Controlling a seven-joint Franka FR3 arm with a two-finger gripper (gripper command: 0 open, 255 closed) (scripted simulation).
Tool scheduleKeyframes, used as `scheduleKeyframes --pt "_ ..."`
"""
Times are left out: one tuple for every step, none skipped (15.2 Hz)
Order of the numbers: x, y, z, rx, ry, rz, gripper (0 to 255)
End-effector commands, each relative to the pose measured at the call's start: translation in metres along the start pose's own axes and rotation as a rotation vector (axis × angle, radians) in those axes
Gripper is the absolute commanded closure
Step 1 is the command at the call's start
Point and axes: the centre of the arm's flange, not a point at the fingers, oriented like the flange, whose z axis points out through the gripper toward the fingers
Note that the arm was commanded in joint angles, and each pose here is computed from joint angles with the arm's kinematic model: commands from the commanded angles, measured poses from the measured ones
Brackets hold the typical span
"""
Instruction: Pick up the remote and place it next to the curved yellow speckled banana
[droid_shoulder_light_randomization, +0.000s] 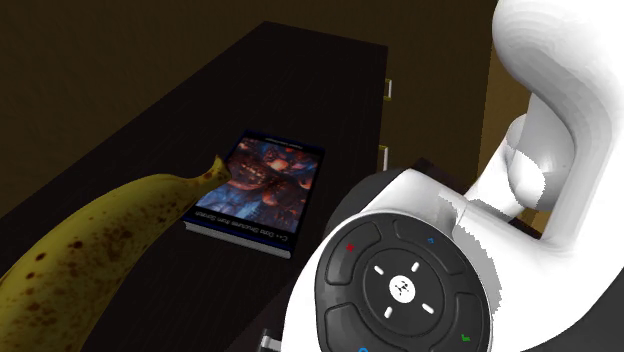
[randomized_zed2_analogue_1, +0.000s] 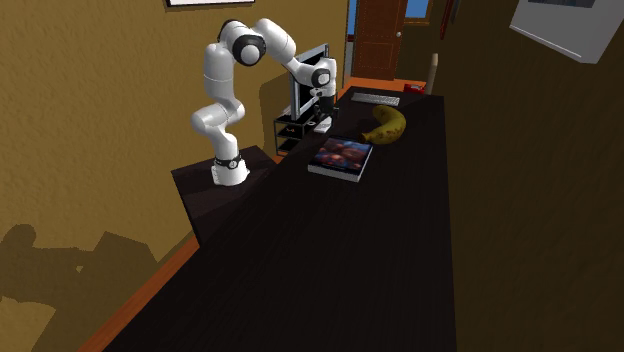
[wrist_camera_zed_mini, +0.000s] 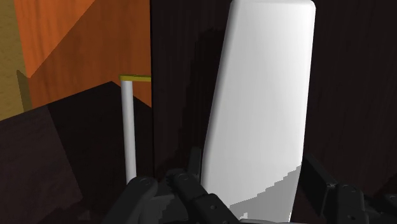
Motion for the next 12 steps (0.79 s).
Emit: scheduleKeyframes --pt "0.000 0.000 0.000 0.000 0.000 0.000 255" --pt "0.000 0.000 0.000 0.000 0.000 0.000 255" --pt "0.000 0.000 0.000 0.000 0.000 0.000 0" --pt "0.000 0.000 0.000 0.000 0.000 0.000 0" --pt "0.000 0.000 0.000 0.000 0.000 0.000 0" --pt "0.000 0.000 0.000 0.000 0.000 0.000 0" --pt "0.000 0.000 0.000 0.000 0.000 0.000 0" --pt "0.000 0.000 0.000 0.000 0.000 0.000 0" --pt "0.000 0.000 -0.013 0.000 0.000 0.000 0" --pt "0.000 0.000 -0.026 0.000 0.000 0.000 0" --pt "0.000 0.000 -0.040 0.000 0.000 0.000 0" --pt "0.000 0.000 -0.050 0.000 0.000 0.000 0"
